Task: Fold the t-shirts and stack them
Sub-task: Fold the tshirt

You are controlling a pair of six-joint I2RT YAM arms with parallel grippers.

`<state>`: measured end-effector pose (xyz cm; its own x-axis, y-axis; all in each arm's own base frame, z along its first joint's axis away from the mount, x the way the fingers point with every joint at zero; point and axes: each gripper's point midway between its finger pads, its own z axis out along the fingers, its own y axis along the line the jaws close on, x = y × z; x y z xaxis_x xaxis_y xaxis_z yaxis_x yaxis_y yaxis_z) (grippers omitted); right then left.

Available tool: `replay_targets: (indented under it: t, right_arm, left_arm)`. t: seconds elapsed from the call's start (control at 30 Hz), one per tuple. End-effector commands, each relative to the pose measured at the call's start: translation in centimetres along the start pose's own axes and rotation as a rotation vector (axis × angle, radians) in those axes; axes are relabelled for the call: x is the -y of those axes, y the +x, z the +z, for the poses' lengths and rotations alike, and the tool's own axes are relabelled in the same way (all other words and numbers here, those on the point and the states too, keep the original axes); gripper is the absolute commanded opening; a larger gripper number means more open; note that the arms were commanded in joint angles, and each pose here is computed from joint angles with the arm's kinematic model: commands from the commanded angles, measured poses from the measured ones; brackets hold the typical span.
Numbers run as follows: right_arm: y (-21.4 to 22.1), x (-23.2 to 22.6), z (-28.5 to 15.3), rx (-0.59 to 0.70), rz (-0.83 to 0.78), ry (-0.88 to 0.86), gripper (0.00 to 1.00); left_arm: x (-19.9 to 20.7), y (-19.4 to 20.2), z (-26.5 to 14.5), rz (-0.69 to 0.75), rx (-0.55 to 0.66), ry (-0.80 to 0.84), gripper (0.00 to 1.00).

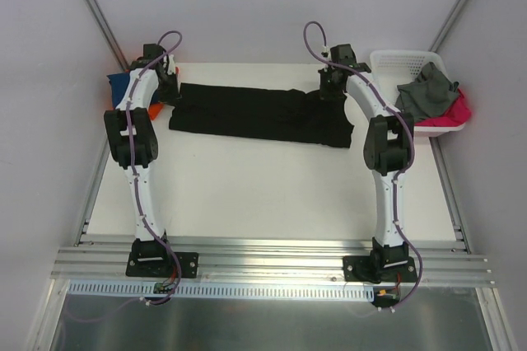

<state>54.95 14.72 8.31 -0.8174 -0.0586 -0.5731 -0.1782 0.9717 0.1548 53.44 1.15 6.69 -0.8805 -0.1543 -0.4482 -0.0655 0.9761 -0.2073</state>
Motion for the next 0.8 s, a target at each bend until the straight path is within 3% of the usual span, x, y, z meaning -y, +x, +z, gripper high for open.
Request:
replay_targets:
  t: [0.0, 0.03, 0.07, 0.13, 0.4, 0.43, 0.47, 0.5, 0.53, 0.63, 0.7, 0.77]
  right_arm:
    - [-3.2, 0.7, -0.9, 0.094, -0.026, 0.036, 0.01]
    - [-3.3, 0.6, -0.9, 0.097, -0.027, 0.038, 0.01]
    - [-3.3, 0.6, -0.8, 0.097, -0.028, 0.038, 0.01]
    - [-3.5, 0.4, -0.7, 0.102, -0.03, 0.044, 0.01]
    - [-4.3, 1.5, -1.4, 0.13, -0.026, 0.113, 0.01]
    - [-4.4, 1.7, -1.7, 0.133, -0.029, 0.13, 0.1]
    - [-4.7, 1.9, -2.0, 0.14, -0.03, 0.146, 0.28]
    - [-4.8, 2.4, -2.6, 0.146, -0.024, 0.182, 0.45]
    - [-5.1, 2.6, -3.2, 0.156, -0.019, 0.197, 0.7]
    - [-6.2, 1.7, -6.4, 0.197, -0.013, 0.17, 0.95]
    - [-6.5, 0.7, -8.4, 0.219, -0.004, 0.128, 1.0]
    - [-6.3, -0.7, -9.4, 0.217, -0.003, 0.078, 0.97]
  left_arm:
    - [-0.9, -2.9, -1.2, -0.005, 0.091, -0.067, 0.07]
    - [-1.0, -3.0, -1.2, -0.006, 0.095, -0.077, 0.3]
    - [-1.0, -3.1, -1.3, -0.006, 0.102, -0.086, 0.73]
    - [-1.3, -3.5, -1.6, -0.014, 0.113, -0.108, 0.99]
    - [1.2, -4.2, -6.4, -0.052, 0.176, -0.055, 0.99]
    - [2.4, -4.2, -7.8, -0.05, 0.188, -0.01, 0.99]
    - [3.1, -3.7, -8.2, -0.051, 0.18, 0.017, 0.99]
    - [4.1, -2.6, -8.9, -0.058, 0.161, 0.042, 0.99]
    - [4.8, -1.9, -9.1, -0.06, 0.147, 0.065, 0.99]
    - [7.4, 0.5, -9.8, -0.058, 0.093, 0.16, 0.99]
    - [8.3, 1.8, -9.4, -0.056, 0.056, 0.199, 0.99]
    - [9.1, 2.5, -8.4, -0.035, 0.024, 0.222, 0.99]
